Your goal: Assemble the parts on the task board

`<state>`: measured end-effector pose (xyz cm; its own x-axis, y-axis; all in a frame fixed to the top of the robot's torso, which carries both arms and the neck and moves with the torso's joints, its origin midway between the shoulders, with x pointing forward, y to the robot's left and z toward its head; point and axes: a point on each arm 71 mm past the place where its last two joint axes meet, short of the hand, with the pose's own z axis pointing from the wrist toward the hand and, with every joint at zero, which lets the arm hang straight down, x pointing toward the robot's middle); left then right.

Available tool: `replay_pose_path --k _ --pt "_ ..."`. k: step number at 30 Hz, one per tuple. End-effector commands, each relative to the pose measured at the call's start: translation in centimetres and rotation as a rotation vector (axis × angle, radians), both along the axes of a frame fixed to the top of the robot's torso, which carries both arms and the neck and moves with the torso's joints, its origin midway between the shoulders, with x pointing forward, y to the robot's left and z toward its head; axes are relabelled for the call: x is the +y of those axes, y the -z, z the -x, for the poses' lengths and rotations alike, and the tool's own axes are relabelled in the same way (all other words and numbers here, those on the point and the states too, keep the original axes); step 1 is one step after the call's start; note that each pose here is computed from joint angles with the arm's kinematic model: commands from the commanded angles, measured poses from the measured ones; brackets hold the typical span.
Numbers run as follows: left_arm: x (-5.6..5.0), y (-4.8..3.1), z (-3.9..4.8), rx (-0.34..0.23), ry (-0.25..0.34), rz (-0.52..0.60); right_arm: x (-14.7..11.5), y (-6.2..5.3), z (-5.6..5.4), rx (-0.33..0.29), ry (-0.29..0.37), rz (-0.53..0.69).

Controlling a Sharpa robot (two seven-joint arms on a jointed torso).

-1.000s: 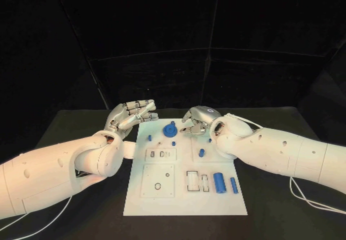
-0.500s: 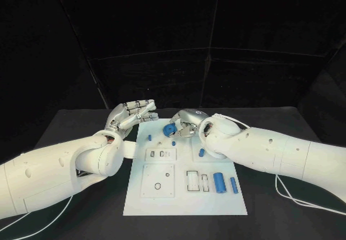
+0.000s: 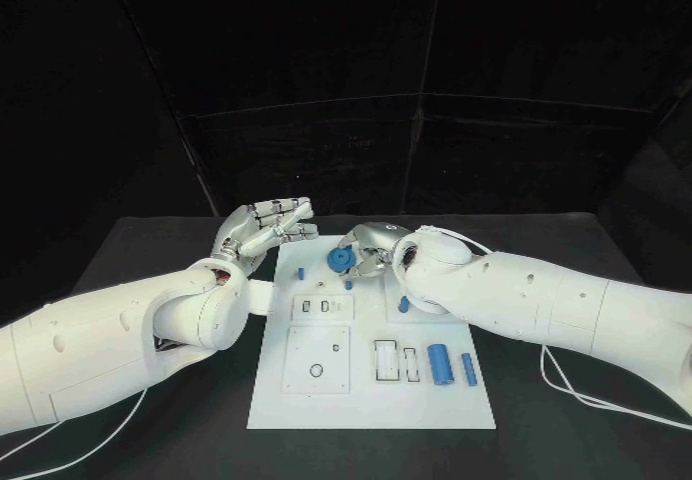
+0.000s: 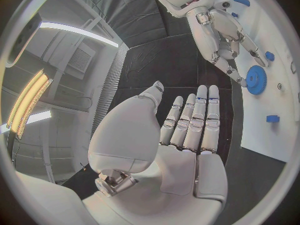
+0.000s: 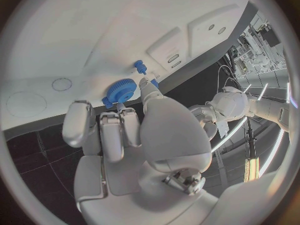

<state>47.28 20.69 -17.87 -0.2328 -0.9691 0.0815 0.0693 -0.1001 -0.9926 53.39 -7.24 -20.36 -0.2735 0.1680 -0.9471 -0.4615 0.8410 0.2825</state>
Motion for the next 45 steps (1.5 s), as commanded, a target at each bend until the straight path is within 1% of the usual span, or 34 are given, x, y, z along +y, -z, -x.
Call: replay_pose_path --k 1,7,14,16,19,23,26,30,33,38,43,45 --pt "-0.1 -0.19 0.01 -0.012 0.011 0.002 -0.1 0.2 -0.1 0.030 0.006 0.045" --pt "-0.1 -0.19 0.01 -0.011 0.011 0.001 -0.3 0.3 -0.1 0.030 0.018 0.049" --pt "-0.1 -0.19 0.00 -0.011 0.010 0.001 -0.9 0.1 -0.2 0.007 0.047 0.036" --pt "-0.1 -0.19 0.01 -0.011 0.010 0.001 -1.1 -0.1 -0.2 -0.012 0.051 0.018" --pt "0.0 -0.19 0.01 -0.011 0.010 0.001 -1.3 -0.6 -0.1 -0.059 0.054 -0.043" --pt "0.0 -0.18 0.00 -0.010 0.009 0.000 -1.9 -1.6 0.0 -0.137 0.054 -0.164" --pt "0.0 -0.17 -0.01 -0.010 0.008 0.000 -2.7 -2.1 0.2 -0.181 0.057 -0.242" --pt "0.1 -0.16 -0.01 -0.010 0.008 -0.001 -4.0 -2.5 0.4 -0.198 0.061 -0.300" --pt "0.1 -0.17 0.00 -0.009 0.007 -0.001 -5.7 -2.7 0.8 -0.187 0.068 -0.346" --pt "0.3 -0.18 0.04 -0.009 0.006 -0.002 -9.3 -2.8 1.6 -0.131 0.092 -0.389" --pt "0.3 -0.19 0.10 -0.007 0.008 -0.001 -14.1 -2.6 2.3 -0.059 0.110 -0.349" --pt "0.3 -0.19 0.12 -0.006 0.010 0.000 -15.3 -2.5 2.4 -0.051 0.111 -0.327"
